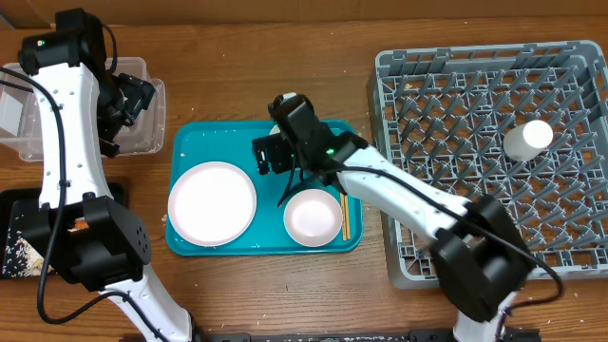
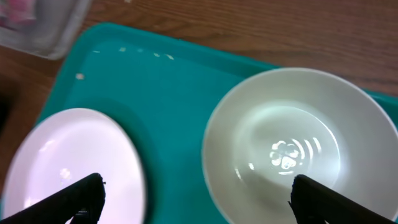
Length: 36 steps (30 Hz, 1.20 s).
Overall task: Sort waste into correct bins and load items into the dishwasher
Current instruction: 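Reach the right gripper back to the white bowl and grasp its rim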
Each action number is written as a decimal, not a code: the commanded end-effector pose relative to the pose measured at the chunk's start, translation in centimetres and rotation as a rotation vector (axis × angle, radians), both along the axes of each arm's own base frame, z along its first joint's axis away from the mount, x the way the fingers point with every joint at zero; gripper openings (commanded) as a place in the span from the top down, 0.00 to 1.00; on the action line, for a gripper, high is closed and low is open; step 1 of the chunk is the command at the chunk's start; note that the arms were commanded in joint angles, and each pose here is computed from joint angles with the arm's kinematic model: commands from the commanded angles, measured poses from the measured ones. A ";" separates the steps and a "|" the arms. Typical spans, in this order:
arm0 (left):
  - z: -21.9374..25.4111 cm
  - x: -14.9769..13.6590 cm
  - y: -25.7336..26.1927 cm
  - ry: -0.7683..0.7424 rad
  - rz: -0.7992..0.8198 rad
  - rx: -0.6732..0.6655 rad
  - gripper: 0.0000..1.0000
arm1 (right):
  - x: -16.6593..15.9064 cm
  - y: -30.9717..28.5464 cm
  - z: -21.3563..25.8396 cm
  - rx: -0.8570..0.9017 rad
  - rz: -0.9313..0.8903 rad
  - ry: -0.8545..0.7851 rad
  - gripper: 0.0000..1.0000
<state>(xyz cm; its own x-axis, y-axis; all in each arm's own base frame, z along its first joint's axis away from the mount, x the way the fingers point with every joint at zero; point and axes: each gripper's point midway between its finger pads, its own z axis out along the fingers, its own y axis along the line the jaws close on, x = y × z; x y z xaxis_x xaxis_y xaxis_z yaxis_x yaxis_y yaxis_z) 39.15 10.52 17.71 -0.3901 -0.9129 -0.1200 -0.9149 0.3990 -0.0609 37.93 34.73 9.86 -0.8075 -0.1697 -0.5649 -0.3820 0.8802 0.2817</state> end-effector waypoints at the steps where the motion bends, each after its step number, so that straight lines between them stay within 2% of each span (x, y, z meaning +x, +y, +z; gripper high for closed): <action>1: 1.0 -0.3 -0.2 -0.024 0.018 0.003 0.00 | 0.8 -0.7 -1.8 -0.050 -0.024 -0.012 0.06; 7: 1.0 -0.3 -0.2 -0.024 0.018 0.003 0.00 | 1.0 0.1 -3.0 -0.037 0.013 -0.008 0.11; 11: 1.0 -0.3 -0.2 -0.024 0.018 0.003 0.00 | 1.0 0.4 -3.8 -0.042 0.029 -0.009 0.18; 15: 1.0 -0.3 -0.2 -0.024 0.018 0.003 0.00 | 1.1 0.4 -5.3 -0.067 0.049 -0.004 0.20; 19: 1.0 -0.3 -0.2 -0.024 0.018 0.003 0.00 | 1.0 0.4 -5.8 -0.085 0.069 -0.006 0.27; 36: 1.0 -0.3 -0.2 -0.024 0.018 0.003 0.00 | 0.5 0.6 -6.3 -0.097 0.083 0.003 0.29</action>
<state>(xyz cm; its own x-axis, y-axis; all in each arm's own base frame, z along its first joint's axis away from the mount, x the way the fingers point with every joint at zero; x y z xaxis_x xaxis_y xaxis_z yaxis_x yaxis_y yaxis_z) 39.15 10.52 17.71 -0.3901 -0.9129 -0.1200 -0.9149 0.3990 -0.0609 38.75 34.93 4.02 -0.7939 -0.2728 -0.5434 -0.4385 0.8760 0.2010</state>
